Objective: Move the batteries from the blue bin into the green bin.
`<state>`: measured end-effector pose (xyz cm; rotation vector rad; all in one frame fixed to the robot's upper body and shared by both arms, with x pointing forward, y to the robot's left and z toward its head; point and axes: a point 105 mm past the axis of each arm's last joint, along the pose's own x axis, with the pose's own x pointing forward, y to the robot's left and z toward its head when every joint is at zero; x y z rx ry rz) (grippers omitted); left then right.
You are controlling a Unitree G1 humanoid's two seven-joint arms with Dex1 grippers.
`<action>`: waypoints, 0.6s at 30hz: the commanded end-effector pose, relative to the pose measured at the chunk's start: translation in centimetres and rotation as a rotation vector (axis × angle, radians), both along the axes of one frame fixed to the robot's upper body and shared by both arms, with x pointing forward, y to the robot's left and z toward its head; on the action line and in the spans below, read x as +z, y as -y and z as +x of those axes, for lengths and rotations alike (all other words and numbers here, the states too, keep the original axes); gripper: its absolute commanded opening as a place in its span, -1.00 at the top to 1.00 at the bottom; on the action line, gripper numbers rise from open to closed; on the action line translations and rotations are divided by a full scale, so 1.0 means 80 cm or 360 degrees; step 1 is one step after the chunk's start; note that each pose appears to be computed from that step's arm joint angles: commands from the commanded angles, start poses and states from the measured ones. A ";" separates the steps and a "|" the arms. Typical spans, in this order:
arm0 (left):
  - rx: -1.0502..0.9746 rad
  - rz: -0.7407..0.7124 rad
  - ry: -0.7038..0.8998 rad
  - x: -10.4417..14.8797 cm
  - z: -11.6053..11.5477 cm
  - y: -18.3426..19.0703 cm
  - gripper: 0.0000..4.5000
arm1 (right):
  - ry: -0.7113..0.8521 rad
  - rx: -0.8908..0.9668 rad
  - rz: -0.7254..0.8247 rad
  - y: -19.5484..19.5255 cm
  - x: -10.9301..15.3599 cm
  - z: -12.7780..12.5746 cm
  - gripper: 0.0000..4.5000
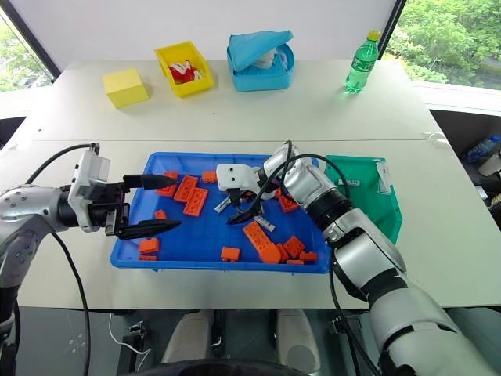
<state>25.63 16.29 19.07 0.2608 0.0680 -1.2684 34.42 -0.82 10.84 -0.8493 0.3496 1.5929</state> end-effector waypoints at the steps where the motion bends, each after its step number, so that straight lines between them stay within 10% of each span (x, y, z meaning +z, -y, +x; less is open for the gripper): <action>1: -0.0018 0.0000 0.0063 0.014 -0.002 0.000 -1.00 | -0.0022 0.0021 0.0034 -0.002 0.002 -0.009 0.10; 5: -0.0039 0.0003 0.0068 0.014 0.001 0.002 -1.00 | -0.0035 -0.0010 0.0100 0.005 0.015 -0.019 0.98; 18: -0.0171 -0.0001 0.0056 0.009 0.012 0.015 -1.00 | 0.0134 -0.0849 0.0466 0.147 0.134 -0.027 0.97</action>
